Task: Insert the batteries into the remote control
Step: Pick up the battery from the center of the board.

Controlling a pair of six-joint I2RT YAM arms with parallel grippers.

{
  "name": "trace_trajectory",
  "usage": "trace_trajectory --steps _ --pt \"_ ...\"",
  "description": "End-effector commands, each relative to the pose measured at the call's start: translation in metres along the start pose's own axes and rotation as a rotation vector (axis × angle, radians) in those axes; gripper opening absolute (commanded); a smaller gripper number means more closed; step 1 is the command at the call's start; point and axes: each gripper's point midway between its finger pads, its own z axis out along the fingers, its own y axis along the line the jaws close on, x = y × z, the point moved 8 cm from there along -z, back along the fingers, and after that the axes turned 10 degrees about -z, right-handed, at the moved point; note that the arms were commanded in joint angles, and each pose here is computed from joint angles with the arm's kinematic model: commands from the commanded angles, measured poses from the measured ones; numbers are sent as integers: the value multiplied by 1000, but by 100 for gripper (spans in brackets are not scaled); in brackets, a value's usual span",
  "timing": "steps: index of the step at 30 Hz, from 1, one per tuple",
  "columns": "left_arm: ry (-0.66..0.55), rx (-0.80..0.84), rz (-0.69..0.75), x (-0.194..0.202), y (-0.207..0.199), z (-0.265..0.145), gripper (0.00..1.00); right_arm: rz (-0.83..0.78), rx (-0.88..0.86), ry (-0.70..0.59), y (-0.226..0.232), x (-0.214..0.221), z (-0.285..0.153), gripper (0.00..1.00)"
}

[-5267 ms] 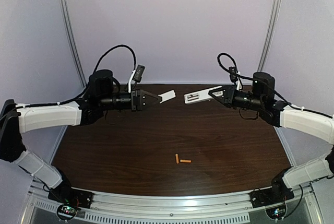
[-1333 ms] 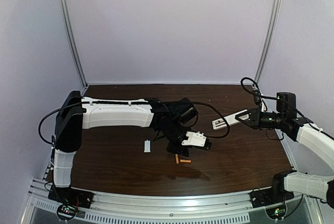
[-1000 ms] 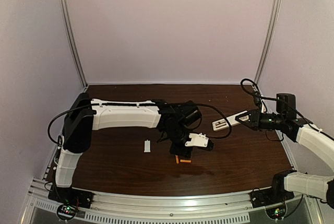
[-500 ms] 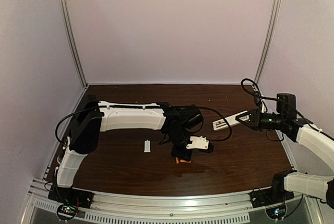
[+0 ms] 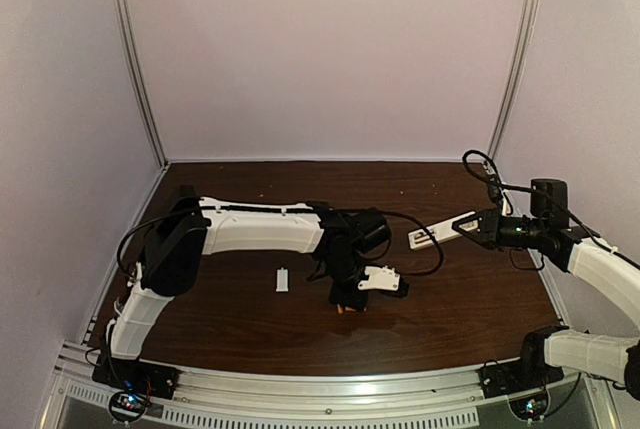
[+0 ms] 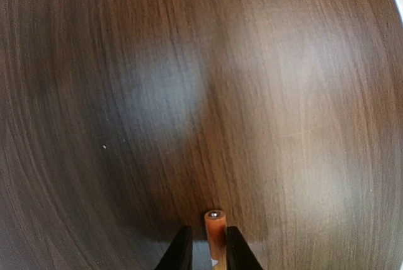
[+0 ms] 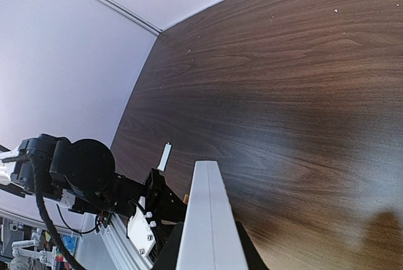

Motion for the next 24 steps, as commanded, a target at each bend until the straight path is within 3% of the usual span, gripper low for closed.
trace_trajectory --steps 1,14,20,24 --pt "8 10 -3 -4 -2 4 20 -4 -5 -17 -1 0 -2 0" --pt "57 19 -24 -1 -6 18 14 -3 -6 -21 -2 0 -2 0" --pt "-8 8 -7 -22 -5 6 6 0 -7 -23 -2 0 -2 0" --pt "-115 -27 5 -46 -3 -29 0 10 -27 -31 0 -3 -2 0"
